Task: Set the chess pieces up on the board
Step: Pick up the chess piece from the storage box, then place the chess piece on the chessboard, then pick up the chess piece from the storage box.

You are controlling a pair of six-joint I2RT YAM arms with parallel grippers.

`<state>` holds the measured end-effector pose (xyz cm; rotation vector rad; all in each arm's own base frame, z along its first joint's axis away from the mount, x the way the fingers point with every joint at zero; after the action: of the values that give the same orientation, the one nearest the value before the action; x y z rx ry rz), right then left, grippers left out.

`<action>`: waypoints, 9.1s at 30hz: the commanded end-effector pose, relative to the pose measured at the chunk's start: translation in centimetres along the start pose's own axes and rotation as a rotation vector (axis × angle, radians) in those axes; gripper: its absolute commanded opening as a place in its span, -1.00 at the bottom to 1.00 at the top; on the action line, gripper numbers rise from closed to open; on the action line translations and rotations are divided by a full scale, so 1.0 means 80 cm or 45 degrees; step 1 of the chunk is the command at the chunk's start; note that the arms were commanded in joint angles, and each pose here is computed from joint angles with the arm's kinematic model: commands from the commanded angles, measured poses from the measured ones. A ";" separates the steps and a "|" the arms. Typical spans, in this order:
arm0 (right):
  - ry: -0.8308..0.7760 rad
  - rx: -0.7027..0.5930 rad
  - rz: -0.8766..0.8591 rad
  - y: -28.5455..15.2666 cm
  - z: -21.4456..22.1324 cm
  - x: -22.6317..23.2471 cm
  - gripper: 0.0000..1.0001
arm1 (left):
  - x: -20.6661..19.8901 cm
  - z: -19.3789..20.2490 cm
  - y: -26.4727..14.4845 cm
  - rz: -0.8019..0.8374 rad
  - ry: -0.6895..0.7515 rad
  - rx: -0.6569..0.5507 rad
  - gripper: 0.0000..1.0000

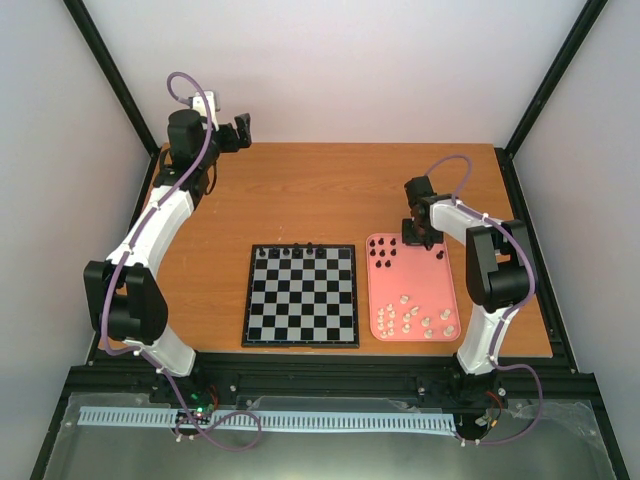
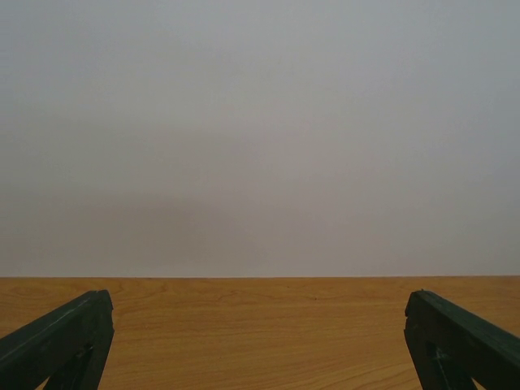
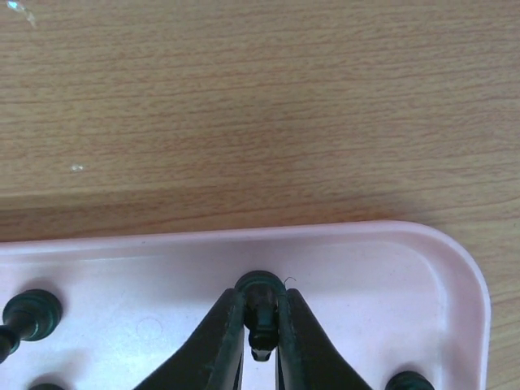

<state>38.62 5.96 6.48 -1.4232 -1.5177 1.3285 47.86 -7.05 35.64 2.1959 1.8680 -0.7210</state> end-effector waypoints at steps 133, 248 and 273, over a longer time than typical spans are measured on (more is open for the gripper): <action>-0.682 -0.032 -0.328 -0.071 -0.017 0.290 -0.85 | -0.017 -0.013 0.006 0.042 0.011 -0.019 1.00; 0.171 0.022 0.081 -0.016 0.047 -0.052 -0.28 | -0.019 -0.005 0.017 0.041 0.027 0.008 0.99; 0.171 -0.054 0.093 -0.047 0.038 -0.050 -0.94 | -0.019 -0.006 0.015 0.042 0.027 0.004 0.99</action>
<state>34.79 1.39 6.98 -1.5103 -1.3724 1.2745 48.86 -8.27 34.75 2.2331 1.8501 -0.7586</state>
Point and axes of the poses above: each gripper's point midway between its finger pads, its own y axis out along the fingers, its own x axis along the line the jaws close on, z = x × y, the point moved 4 cm from there along -y, back along the fingers, and after that the axes turned 15 degrees about -y, right-handed, at the moved point
